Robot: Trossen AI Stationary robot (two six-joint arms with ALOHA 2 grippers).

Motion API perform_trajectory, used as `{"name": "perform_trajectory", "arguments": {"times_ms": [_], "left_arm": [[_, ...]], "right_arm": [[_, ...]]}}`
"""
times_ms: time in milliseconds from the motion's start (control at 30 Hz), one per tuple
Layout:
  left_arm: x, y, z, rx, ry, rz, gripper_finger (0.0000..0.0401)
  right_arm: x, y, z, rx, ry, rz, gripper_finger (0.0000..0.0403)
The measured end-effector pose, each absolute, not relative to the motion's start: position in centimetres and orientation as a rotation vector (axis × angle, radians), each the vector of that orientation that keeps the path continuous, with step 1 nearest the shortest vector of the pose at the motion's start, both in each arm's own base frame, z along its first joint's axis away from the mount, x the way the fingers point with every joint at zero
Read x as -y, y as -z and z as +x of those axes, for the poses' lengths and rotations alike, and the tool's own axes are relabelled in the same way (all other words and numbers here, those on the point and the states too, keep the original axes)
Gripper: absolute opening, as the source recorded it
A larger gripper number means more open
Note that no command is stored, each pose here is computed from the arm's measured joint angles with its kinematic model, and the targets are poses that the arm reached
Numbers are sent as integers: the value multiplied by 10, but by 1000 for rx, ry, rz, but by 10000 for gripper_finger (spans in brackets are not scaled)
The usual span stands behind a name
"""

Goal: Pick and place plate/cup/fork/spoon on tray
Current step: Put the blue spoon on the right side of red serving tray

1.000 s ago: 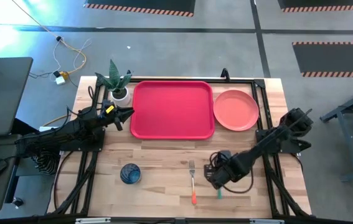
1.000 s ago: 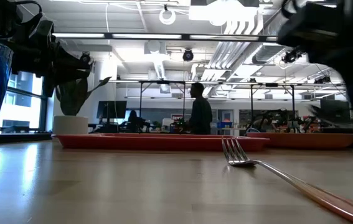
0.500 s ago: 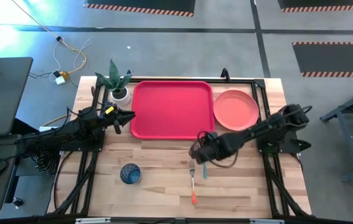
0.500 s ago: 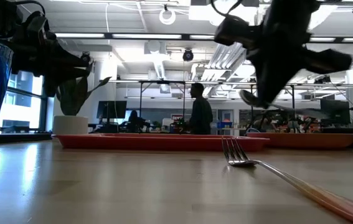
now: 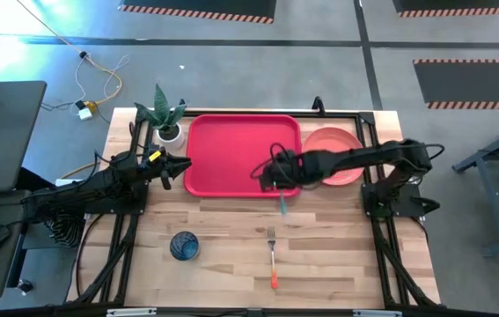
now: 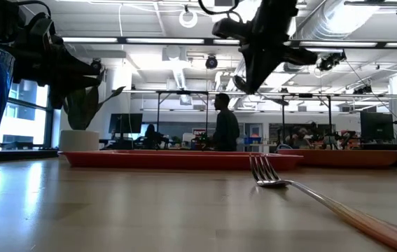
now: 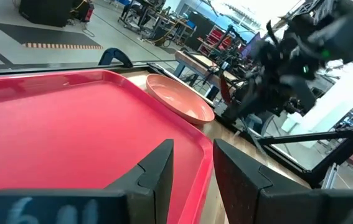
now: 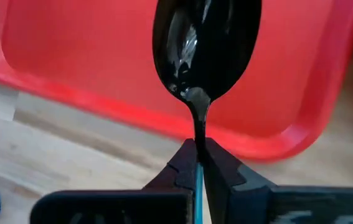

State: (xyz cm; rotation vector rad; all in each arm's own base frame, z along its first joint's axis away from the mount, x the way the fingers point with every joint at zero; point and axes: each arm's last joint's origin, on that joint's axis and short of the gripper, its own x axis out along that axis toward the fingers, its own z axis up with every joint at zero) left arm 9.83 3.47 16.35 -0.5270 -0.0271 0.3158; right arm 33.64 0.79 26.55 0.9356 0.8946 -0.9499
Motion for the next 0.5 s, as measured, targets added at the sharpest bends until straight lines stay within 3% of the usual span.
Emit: {"name": "perform_trajectory", "arguments": {"times_ms": [267, 500], "left_arm": [[-35, -163, 98, 27, -316, -527, 104], [-35, -163, 98, 27, -316, -527, 104]], "right_arm": [[36, -306, 332, -884, 1014, 789, 0], [67, -317, 326, -886, 1061, 708, 0]]}}
